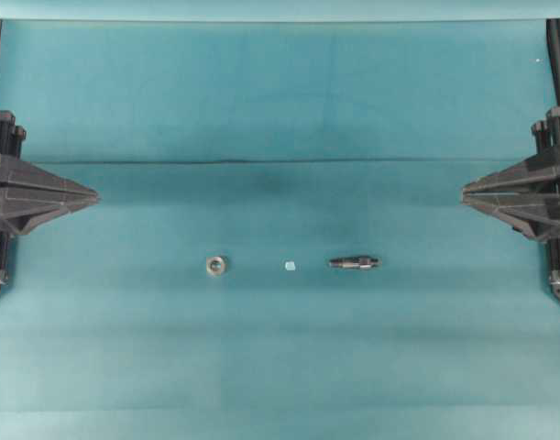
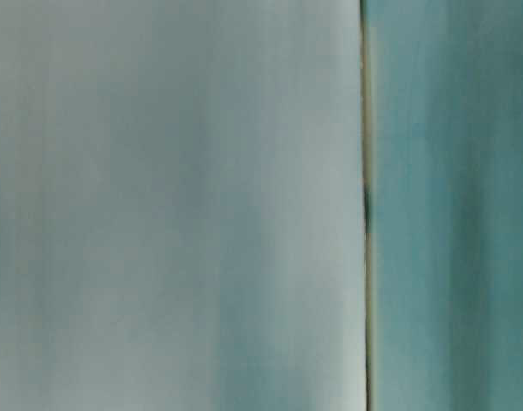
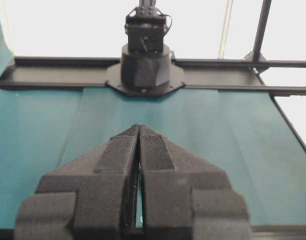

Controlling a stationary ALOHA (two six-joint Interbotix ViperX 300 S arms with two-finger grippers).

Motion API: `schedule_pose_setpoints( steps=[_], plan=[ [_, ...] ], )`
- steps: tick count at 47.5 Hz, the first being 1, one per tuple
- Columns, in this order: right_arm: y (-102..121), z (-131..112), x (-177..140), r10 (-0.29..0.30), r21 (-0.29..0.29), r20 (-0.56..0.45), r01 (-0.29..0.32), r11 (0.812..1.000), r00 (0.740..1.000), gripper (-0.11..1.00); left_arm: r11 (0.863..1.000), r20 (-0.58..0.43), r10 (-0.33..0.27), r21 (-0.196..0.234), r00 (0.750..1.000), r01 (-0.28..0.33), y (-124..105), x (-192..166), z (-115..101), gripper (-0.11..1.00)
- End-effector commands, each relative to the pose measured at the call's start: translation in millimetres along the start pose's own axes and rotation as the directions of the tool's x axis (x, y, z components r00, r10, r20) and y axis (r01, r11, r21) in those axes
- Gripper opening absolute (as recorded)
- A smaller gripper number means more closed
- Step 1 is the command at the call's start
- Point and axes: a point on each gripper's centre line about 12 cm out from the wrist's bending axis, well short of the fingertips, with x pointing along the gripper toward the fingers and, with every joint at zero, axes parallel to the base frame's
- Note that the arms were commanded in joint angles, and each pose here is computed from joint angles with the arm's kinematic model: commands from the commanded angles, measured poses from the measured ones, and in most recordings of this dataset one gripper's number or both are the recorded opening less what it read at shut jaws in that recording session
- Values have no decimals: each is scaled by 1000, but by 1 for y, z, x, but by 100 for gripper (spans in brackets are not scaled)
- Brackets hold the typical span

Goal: Insert the washer onto the shaft with both hands.
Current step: 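Move left gripper over the silver washer and right gripper over the shaft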

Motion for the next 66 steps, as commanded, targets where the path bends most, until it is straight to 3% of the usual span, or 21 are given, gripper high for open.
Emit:
schedule_pose_setpoints(
  steps=[1, 5, 8, 14, 20, 28, 34, 43, 55, 64, 66],
  plan=[
    [-3, -4, 3, -20, 27, -23, 20, 999, 1000, 0, 999, -103, 10, -42, 995, -15, 2, 16, -7, 3],
    [-8, -12, 4, -50, 141, -86, 62, 988, 995, -5, 996, -182, 9, -87, 983, -25, 2, 29, -7, 3],
    [-12, -21, 6, -70, 225, -157, 105, 969, 985, -9, 996, -221, 2, -91, 975, -23, 1, 36, -5, 3],
    [-12, -29, 5, -65, 258, -230, 126, 958, 971, -10, 996, -333, -5, -86, 943, -25, -1, 48, -13, 3],
    [-10, -40, 3, -49, 250, -335, 139, 958, 941, -10, 996, -452, 2, -77, 892, -41, 0, 61, -32, 3],
    [-9, -60, 0, -28, 205, -528, 159, 966, 849, -10, 997, -559, 3, -67, 829, -49, 0, 94, -51, 3],
    [-8, -68, -1, -20, 172, -629, 164, 971, 777, -10, 998, -658, 4, -46, 753, -46, 1, 121, -67, 3],
    [-7, -78, 2, -14, 129, -716, 152, 980, 698, -10, 999, -791, 7, -22, 612, -41, 1, 142, -89, 3],
    [-11, -88, 33, -30, 44, -798, 108, 993, 602, -10, 999, -823, 10, -21, 568, -47, 2, 146, -103, 3],
    [-11, -104, 70, -24, 5, -877, 58, 998, 481, -10, 999, -835, 10, -16, 550, -42, 2, 147, -106, 3],
    [-10, -105, 77, -22, -2, -884, 43, 999, 467, -10, 999, -836, 10, -15, 548, -41, 2, 147, -107, 3]
  ],
)
